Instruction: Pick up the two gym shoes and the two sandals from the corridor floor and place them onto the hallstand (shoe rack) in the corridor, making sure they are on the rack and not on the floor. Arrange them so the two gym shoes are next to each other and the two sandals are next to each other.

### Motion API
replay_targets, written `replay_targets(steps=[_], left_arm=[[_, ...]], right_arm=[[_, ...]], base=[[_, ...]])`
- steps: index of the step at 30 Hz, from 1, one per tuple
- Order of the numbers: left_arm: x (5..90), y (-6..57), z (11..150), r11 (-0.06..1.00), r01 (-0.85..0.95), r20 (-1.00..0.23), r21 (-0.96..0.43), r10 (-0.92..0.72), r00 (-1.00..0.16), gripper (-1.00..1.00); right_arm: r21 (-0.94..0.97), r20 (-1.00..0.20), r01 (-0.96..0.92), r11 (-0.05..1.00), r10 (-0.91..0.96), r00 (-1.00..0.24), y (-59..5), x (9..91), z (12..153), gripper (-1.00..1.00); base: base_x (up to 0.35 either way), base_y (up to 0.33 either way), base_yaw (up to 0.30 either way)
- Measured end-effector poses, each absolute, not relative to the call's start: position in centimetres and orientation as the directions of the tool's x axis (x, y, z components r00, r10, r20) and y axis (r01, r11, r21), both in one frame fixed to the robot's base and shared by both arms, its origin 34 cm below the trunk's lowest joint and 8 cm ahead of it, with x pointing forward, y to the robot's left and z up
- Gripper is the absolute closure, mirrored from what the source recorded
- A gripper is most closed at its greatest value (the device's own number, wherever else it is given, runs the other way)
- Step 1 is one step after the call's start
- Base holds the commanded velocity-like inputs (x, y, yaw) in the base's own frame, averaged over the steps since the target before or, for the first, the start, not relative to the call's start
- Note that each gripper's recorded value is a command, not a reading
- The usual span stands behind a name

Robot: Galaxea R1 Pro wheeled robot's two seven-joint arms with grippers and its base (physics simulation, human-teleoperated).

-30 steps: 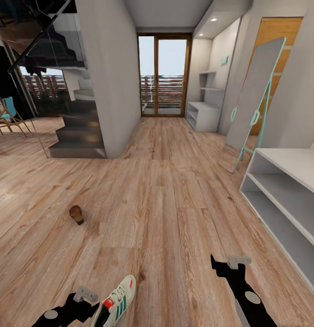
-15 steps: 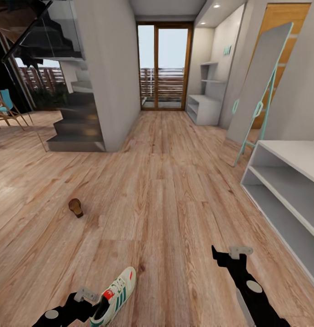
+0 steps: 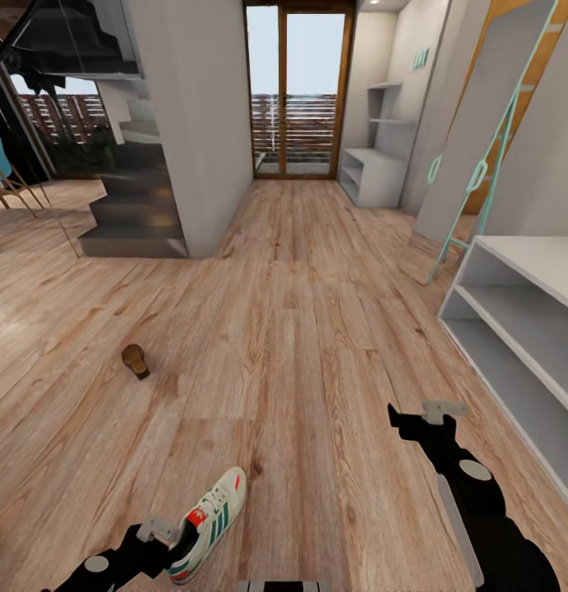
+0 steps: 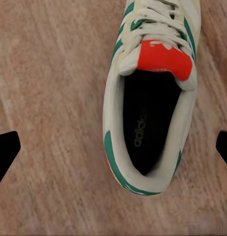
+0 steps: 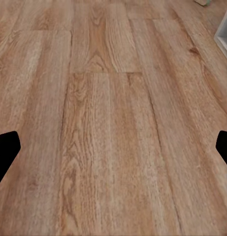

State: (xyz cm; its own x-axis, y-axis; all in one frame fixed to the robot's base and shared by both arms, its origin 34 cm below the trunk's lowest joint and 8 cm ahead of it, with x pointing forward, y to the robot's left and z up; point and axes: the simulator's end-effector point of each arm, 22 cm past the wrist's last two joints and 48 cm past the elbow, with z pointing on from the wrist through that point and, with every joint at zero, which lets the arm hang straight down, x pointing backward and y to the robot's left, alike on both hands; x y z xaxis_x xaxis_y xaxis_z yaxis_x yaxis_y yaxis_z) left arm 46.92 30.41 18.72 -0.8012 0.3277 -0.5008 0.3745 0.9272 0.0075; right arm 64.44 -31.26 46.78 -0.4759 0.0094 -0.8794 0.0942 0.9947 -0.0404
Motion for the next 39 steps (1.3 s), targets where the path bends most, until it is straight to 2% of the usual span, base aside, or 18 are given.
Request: replay_targets(steps=[39], left_arm=[[44.6, 29.7, 15.1, 0.916, 0.401, -0.436, -0.018, 0.353, -0.828, -1.0]], right_arm=[[-0.055, -0.808, 0.08, 0.995, 0.003, -0.589, -31.1, 63.4, 39.8, -1.0]], base=[[0.0, 0.0, 0.0]])
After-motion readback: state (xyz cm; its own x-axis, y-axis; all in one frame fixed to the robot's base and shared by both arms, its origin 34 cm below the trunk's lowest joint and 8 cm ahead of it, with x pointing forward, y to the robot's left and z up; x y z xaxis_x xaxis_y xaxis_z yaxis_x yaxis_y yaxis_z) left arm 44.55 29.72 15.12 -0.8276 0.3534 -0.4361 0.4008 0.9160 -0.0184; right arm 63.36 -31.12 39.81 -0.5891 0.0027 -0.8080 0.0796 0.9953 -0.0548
